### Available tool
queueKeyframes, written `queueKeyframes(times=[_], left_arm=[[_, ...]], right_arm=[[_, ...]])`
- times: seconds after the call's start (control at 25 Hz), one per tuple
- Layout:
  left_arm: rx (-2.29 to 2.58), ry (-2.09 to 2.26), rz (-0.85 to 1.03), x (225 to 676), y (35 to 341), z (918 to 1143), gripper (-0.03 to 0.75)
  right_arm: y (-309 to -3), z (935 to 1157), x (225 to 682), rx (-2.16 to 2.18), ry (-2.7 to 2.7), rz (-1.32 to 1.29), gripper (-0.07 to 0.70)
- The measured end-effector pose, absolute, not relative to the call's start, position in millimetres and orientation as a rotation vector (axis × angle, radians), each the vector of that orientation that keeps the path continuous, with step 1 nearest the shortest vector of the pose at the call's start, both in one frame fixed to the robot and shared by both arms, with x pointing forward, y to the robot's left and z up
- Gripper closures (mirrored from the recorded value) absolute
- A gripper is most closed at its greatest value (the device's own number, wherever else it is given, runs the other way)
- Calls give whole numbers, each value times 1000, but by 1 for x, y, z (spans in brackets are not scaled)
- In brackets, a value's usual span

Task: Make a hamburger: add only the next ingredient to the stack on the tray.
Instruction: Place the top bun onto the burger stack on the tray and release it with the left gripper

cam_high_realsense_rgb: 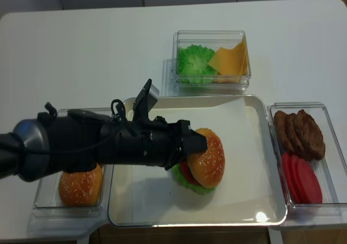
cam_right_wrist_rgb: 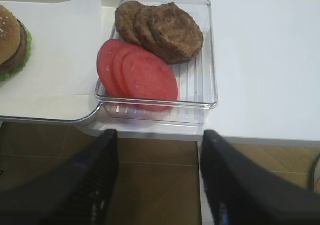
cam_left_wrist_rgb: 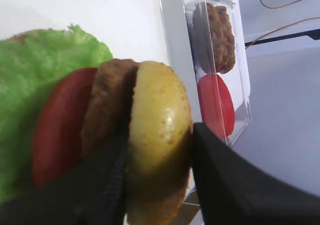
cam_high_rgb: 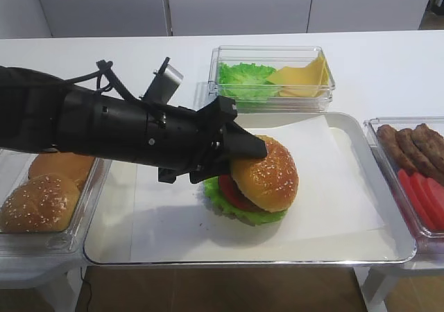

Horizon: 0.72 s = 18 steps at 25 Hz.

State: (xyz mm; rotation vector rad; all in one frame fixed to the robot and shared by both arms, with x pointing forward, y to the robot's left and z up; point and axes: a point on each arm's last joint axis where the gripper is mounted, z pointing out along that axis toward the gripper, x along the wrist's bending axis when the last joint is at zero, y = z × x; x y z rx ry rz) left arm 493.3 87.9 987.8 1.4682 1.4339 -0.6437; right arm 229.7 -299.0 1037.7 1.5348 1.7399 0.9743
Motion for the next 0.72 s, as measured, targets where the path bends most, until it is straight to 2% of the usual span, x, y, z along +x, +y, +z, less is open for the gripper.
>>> queueKeyframes(times=[0.72], left_arm=[[1442,1416,-671,498,96,990,383]], right_arm=[[-299,1038,230,1535,1740,974,227]])
